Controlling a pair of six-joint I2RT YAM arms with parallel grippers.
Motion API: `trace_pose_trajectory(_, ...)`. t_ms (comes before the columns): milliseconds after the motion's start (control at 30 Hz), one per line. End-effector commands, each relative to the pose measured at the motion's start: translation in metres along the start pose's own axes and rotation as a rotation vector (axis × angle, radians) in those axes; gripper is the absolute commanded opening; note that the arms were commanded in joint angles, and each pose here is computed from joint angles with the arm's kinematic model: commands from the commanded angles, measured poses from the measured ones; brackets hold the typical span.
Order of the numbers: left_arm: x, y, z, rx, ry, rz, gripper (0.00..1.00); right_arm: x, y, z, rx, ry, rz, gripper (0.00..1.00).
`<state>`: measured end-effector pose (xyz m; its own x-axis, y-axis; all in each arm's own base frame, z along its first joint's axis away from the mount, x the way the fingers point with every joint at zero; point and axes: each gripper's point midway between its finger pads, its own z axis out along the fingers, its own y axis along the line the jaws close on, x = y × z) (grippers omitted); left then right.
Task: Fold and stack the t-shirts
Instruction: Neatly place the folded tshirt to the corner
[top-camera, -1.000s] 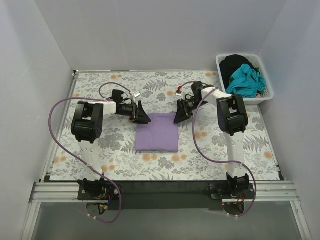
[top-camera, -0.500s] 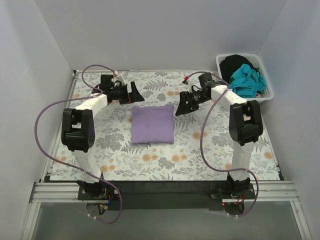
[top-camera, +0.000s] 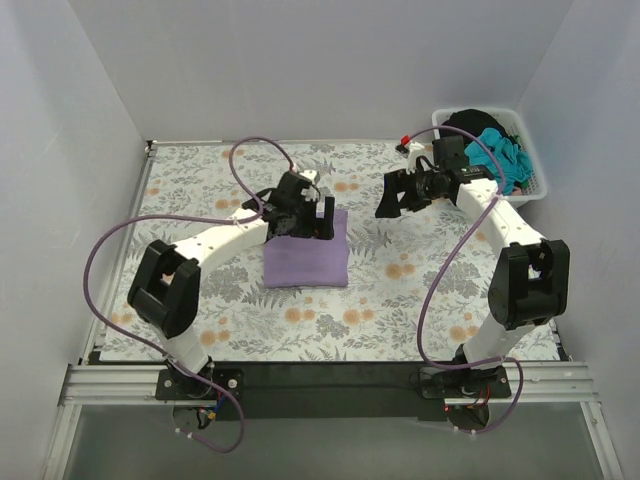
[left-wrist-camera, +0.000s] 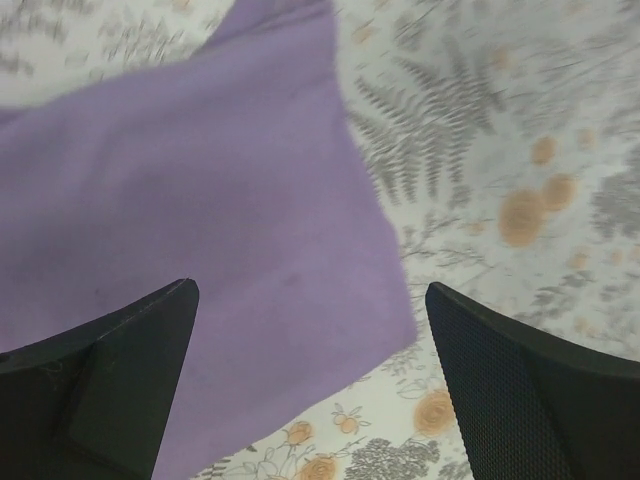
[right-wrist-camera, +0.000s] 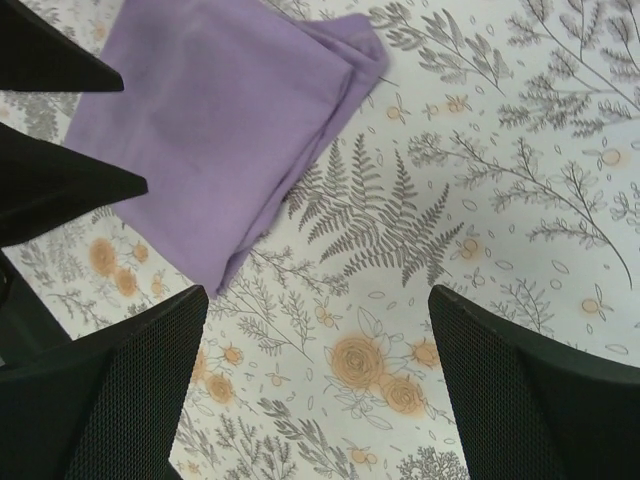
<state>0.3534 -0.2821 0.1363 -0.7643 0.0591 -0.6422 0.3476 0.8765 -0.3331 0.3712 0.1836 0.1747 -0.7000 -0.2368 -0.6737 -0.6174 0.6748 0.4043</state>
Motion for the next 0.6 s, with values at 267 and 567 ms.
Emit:
trace_pose_trajectory(267, 0.102, 0.059, 0.046, -0.399, 0.192, -0.010, 0.98, 0.012, -0.013, 0.000, 0.020, 0.010, 0.003, 0.98)
trace_pose_trajectory(567, 0.096, 0.154, 0.049, -0.587, 0.240, -0.168, 0.98, 0.016, -0.014, -0.002, 0.017, 0.011, 0.006, 0.98)
